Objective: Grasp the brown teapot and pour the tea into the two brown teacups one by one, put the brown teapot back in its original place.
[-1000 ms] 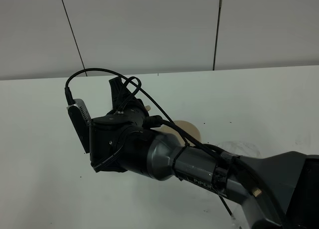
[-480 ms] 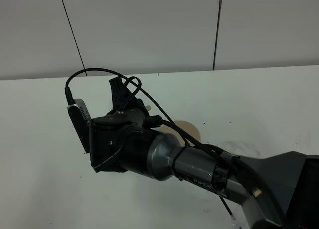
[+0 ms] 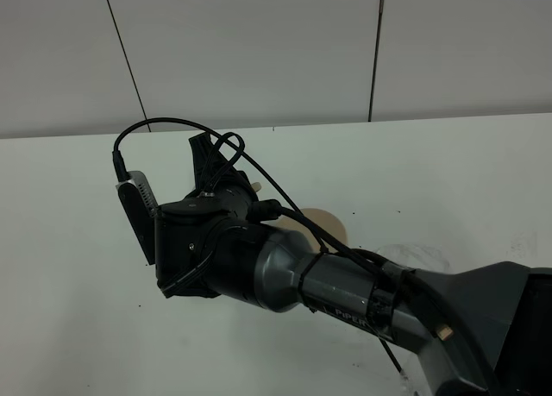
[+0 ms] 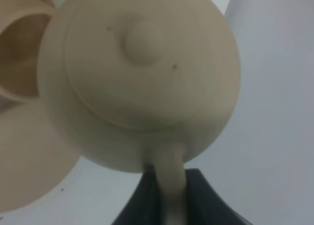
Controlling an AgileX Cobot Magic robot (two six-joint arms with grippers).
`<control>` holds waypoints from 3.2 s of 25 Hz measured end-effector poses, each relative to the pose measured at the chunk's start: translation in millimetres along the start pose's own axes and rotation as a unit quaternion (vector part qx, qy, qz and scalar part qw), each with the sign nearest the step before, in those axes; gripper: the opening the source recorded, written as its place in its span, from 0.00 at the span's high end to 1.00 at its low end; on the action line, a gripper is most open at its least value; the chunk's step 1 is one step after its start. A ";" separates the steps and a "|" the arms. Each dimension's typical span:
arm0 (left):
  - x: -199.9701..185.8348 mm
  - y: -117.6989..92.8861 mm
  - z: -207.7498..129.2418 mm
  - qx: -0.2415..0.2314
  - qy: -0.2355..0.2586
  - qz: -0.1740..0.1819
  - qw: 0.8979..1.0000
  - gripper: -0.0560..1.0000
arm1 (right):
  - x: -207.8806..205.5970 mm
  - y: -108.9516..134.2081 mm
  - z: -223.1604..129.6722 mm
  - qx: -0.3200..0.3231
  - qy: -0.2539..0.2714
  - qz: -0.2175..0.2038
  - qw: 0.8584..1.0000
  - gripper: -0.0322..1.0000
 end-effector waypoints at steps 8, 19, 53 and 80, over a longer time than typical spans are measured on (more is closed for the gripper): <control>0.0 0.0 0.0 0.000 0.000 0.000 1.000 0.64 | 0.0 0.0 0.0 0.000 0.000 0.000 1.000 0.88; 0.0 0.0 0.0 0.000 0.000 0.000 1.000 0.64 | 0.0 0.0 0.0 0.000 0.000 0.000 1.000 0.88; 0.0 0.0 0.0 0.000 0.000 0.000 1.000 0.64 | -1.1 -8.0 -11.2 0.052 -0.049 0.047 0.996 0.88; 0.0 0.0 0.0 0.000 0.000 0.000 1.000 0.64 | -31.7 -49.6 -31.7 0.158 -0.173 0.133 0.963 0.88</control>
Point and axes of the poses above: a point on each arm's last joint axis where the gripper is mounted, x pointing out along that axis toward the gripper, y along the wrist's bending axis when the last joint is at zero, z = x × y, the point moved 1 cm from there along x, pointing out along that axis toward the gripper, and after that the axes turned 4 degrees about x, right-handed, at the moved point
